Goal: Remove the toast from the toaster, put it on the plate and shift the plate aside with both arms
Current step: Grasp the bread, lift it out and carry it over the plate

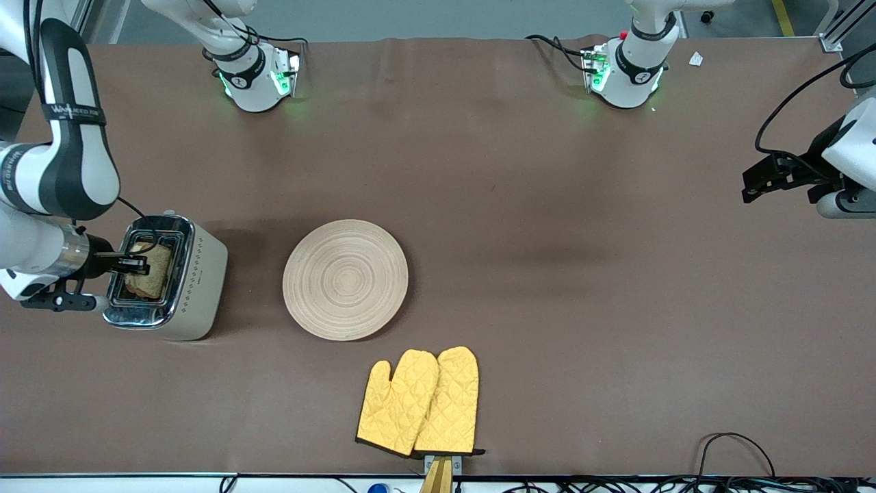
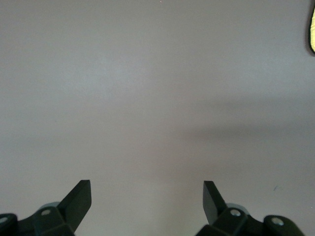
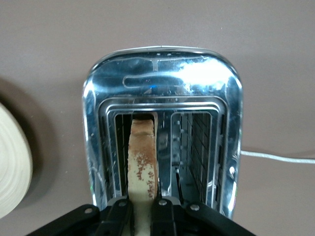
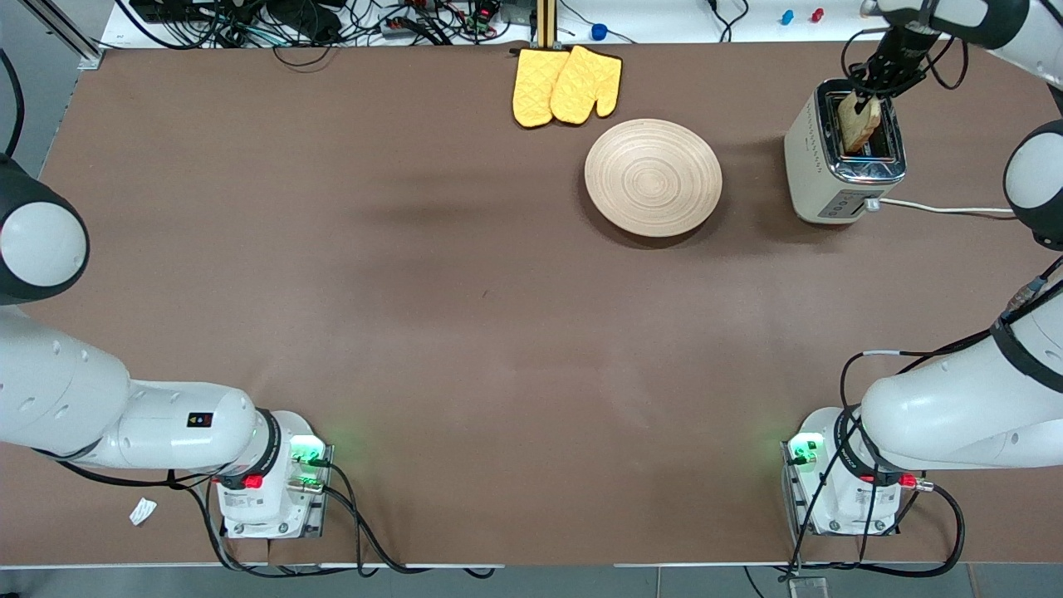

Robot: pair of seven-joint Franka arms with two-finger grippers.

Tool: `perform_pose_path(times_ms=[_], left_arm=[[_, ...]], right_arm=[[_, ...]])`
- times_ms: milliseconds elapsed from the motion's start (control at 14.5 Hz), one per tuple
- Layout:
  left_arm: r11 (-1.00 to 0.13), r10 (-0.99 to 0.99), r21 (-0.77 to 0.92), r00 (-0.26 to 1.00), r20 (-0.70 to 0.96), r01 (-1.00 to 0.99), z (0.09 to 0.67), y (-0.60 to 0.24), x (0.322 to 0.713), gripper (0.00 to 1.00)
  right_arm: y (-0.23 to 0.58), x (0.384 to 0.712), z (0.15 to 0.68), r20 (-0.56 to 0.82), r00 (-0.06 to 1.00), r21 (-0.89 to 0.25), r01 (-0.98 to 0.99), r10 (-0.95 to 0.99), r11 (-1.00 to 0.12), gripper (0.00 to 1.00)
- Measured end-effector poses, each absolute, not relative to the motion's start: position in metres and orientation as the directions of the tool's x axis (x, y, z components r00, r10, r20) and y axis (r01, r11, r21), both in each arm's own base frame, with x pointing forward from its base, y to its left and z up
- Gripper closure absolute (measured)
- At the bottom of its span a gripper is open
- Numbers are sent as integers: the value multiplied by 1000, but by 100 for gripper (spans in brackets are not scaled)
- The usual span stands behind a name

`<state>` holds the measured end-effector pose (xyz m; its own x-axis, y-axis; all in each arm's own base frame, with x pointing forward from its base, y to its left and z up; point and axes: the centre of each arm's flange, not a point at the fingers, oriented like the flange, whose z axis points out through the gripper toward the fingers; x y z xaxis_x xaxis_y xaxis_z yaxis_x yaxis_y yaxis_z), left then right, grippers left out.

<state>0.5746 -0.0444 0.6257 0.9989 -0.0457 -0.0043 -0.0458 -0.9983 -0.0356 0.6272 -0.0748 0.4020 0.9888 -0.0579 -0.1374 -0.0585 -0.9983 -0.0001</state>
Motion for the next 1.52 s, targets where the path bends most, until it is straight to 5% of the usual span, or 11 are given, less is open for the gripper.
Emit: perform_pose_path(times_ms=[483, 690, 1517], left_arm=[[-998, -59, -35, 998, 3, -59, 629, -52, 574, 0], [-998, -49, -35, 999, 11, -49, 633, -46, 575, 0], [-998, -44, -35, 999, -2, -44, 626, -44, 579, 0]], right_arm=[[0, 622, 523, -118, 993, -17, 2, 4, -1000, 88], [49, 622, 531, -111, 993, -90, -51, -41, -995, 88], [247, 601, 328, -157, 957, -367, -285, -243, -885, 88]])
